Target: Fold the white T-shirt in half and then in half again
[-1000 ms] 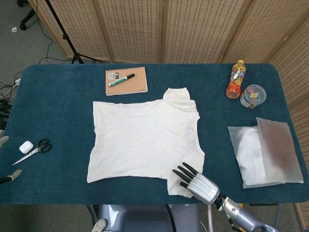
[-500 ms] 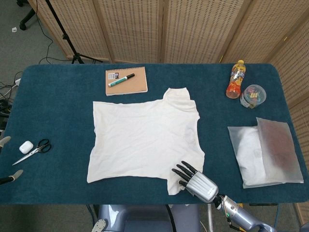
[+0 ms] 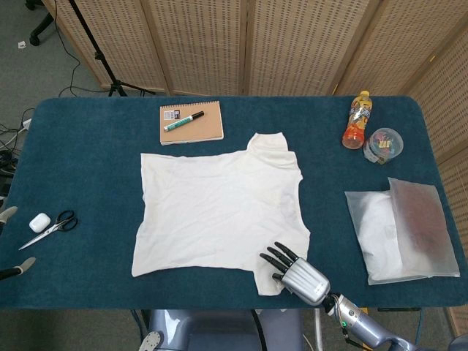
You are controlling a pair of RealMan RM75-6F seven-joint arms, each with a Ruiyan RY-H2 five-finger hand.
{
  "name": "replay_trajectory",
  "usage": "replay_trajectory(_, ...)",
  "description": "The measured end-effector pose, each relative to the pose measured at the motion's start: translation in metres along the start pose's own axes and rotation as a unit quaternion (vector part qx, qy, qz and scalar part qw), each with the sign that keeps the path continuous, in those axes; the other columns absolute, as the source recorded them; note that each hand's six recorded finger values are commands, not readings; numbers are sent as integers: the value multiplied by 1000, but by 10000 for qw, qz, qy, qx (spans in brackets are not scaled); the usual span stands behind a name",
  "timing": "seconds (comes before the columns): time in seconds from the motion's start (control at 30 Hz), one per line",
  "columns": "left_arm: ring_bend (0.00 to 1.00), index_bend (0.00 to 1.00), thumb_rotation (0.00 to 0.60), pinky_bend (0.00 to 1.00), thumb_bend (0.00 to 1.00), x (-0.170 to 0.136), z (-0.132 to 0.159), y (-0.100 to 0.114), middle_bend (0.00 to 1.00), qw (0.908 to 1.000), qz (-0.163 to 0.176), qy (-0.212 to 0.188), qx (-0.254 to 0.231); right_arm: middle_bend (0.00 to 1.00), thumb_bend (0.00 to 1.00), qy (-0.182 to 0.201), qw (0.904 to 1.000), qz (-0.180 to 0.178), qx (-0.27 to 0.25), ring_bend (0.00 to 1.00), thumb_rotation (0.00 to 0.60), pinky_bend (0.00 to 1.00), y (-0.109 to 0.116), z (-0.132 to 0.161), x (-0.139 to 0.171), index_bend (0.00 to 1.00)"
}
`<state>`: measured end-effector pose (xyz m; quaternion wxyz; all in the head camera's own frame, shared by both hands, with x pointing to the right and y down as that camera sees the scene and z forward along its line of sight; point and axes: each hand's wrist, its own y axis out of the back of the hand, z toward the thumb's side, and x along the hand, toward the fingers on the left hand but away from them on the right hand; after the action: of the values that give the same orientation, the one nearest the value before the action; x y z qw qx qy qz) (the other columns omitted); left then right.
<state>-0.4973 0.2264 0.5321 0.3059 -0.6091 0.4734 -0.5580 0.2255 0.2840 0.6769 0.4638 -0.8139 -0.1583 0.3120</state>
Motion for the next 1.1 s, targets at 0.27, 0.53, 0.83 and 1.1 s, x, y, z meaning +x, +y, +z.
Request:
replay_trajectory(0.27, 0, 329, 600, 0, 0, -3, 22, -22, 0, 9968, -217, -750, 146, 115, 543, -35, 9999, -78, -89, 0, 600, 31, 4, -1, 0, 622)
replay_trajectory(0.53, 0, 441, 600, 0, 13, 0, 51, -85, 0, 9800, -774, -1807, 316, 115, 543, -125, 9998, -90, -161, 0, 600, 31, 6, -4, 0, 628)
replay_trajectory(0.83, 0, 505, 600, 0, 58, 4, 85, -152, 0, 9664, -1221, -2250, -218, 115, 557, -316, 9993, -54, -215, 0, 600, 31, 8, -11, 0, 628)
replay_trajectory(1.1, 0, 510, 600, 0, 71, 7, 103, -178, 0, 9622, -1382, -2296, -497, 115, 593, -358, 9991, -51, -211, 0, 600, 31, 9, -12, 0, 628)
